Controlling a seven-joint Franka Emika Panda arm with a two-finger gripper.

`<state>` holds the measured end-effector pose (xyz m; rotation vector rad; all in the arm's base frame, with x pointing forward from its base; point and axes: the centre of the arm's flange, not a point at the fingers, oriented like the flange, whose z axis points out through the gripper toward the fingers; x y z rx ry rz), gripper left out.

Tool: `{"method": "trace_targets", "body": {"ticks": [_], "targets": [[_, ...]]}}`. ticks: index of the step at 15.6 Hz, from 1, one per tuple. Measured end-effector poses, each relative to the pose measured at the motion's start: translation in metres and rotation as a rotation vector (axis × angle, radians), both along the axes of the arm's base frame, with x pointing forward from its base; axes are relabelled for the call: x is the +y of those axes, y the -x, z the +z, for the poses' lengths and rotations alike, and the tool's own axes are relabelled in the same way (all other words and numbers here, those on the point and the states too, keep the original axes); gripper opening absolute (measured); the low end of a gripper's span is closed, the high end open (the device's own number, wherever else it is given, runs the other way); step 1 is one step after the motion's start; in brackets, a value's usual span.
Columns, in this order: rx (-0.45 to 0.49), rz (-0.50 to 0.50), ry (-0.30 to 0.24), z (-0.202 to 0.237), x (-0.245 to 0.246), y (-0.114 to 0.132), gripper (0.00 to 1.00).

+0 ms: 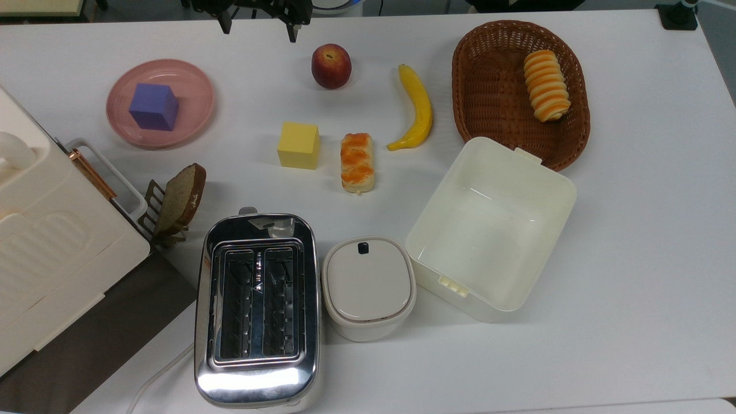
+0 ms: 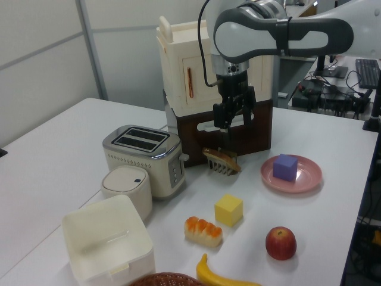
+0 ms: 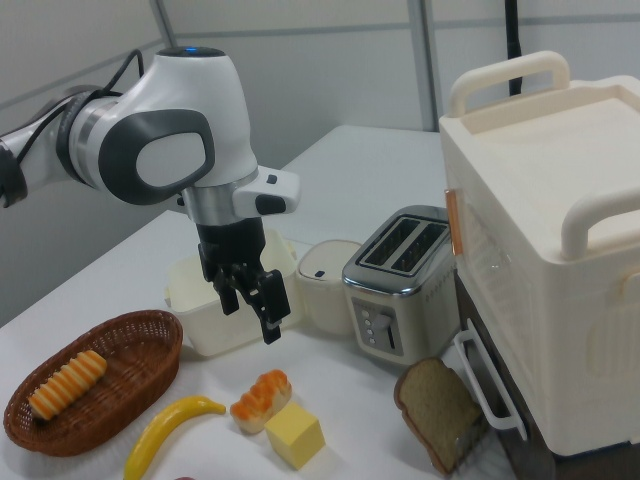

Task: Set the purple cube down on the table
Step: 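Move the gripper over the purple cube on the pink plate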

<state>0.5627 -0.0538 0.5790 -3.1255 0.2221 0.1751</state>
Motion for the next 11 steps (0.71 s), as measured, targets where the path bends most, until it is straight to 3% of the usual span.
{"method": "trace_targets", "body": {"ticks": [11], "targets": [[0.004, 0.004, 0.000, -0.0025, 0.0016, -0.0012, 1.00]]}}
